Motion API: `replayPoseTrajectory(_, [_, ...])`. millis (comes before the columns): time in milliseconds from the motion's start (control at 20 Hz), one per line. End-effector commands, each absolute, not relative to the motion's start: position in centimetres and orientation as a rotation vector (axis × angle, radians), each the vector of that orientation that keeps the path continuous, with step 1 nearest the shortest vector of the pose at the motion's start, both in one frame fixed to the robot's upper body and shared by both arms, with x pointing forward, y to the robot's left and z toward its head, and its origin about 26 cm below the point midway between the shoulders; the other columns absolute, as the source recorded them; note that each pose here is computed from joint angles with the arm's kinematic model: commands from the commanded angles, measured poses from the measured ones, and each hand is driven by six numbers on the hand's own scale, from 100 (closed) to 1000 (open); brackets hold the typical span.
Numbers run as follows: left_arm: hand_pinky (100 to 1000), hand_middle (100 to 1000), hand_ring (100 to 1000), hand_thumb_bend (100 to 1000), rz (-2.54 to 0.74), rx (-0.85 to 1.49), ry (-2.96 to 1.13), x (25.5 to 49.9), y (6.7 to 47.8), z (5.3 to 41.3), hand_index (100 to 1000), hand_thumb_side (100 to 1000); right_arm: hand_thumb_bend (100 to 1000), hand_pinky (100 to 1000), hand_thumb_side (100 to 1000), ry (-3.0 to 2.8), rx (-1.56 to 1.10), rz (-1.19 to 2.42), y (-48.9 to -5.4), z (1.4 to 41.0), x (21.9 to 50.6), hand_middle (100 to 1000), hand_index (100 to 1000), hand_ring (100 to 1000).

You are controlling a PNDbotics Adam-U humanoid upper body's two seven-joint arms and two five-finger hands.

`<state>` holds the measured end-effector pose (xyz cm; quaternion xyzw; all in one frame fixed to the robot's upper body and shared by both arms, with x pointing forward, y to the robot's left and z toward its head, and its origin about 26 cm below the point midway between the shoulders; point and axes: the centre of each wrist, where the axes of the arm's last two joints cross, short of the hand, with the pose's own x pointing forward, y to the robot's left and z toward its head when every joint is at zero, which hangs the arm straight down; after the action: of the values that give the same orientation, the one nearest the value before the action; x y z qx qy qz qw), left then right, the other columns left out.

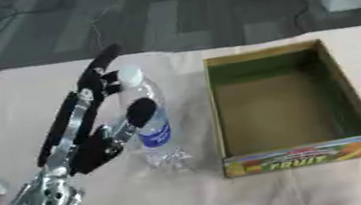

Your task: Pick up objects on the table and place them in the box.

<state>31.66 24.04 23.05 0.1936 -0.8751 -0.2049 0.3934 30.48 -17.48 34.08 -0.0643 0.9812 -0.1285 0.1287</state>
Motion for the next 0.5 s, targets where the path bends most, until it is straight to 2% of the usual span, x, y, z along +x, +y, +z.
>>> replayPoseTrajectory(50, [806, 1000, 854, 709, -0.528, 0.49, -2.237, 31.57, 24.04, 23.39, 1000, 871, 100, 771, 1000, 2.823, -0.186, -0.388, -17.61, 34.73, 30.06, 924, 933, 857])
replayPoseTrajectory(500, [811, 1000, 858, 710, -0.53, 0.491, -2.23, 31.6, 24.08, 23.23, 1000, 876, 100, 768, 1000, 2.827, -0.194, -0.389, -17.71, 34.69, 30.08, 925, 934, 859])
